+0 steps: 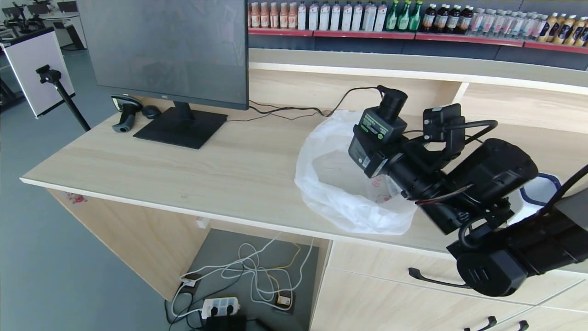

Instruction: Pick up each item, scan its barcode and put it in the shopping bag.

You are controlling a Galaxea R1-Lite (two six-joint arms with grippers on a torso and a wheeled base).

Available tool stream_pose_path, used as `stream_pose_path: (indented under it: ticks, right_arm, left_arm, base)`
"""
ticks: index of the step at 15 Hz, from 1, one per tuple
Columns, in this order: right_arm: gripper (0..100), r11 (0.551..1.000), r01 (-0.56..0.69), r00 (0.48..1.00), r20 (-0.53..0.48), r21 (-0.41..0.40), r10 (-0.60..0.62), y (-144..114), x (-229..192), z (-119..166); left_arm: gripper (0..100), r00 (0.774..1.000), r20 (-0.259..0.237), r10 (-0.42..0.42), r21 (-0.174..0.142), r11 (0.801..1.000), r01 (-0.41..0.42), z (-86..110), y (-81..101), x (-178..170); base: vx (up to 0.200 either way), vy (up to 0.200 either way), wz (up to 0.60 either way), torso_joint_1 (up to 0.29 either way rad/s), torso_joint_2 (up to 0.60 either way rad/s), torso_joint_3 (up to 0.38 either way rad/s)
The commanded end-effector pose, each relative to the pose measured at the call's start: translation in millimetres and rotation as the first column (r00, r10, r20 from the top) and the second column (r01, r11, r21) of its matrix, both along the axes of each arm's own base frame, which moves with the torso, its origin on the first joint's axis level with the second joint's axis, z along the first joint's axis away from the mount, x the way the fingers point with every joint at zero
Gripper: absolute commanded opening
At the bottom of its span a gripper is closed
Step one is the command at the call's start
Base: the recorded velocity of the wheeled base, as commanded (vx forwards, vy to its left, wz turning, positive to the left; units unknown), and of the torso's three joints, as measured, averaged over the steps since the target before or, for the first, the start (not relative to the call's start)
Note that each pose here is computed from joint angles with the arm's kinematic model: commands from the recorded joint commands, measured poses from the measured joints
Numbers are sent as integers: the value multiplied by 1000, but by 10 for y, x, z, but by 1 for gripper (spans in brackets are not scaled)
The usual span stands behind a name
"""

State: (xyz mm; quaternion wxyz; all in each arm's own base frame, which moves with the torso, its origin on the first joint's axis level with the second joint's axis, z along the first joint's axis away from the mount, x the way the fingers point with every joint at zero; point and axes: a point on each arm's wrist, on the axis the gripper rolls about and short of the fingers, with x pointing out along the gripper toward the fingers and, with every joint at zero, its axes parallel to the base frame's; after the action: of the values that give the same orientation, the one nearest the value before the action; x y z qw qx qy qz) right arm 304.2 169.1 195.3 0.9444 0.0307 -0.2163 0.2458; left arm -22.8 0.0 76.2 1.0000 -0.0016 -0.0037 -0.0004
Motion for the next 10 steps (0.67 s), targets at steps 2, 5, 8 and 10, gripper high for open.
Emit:
stream_pose_path:
  ticks: [2, 5, 8, 10]
  right_arm:
    - [0, 1000, 3, 1000, -31, -11, -4, 95, 209, -197]
    - [0, 1000, 8, 1000, -26, -4, -8, 157, 326, -248]
    - [0, 1000, 12, 999, -52, -5, -12, 242, 485, -430]
    - [0, 1000, 17, 998, -53, -3, -17, 293, 580, -508]
  left_arm:
    - [100, 1000, -1, 1, 0, 1000, -1, 1, 0, 1]
    - [100, 1000, -1, -1, 0, 1000, 1, 1, 0, 1]
    - [100, 1000, -1, -1, 2, 1000, 1, 1, 0, 1]
    - [100, 1000, 0, -1, 3, 1000, 1, 0, 0, 0]
  base:
    - [0, 0, 0, 0, 0, 0]
    - [0, 0, 0, 0, 0, 0]
    - [0, 0, 0, 0, 0, 0]
    - [0, 0, 0, 0, 0, 0]
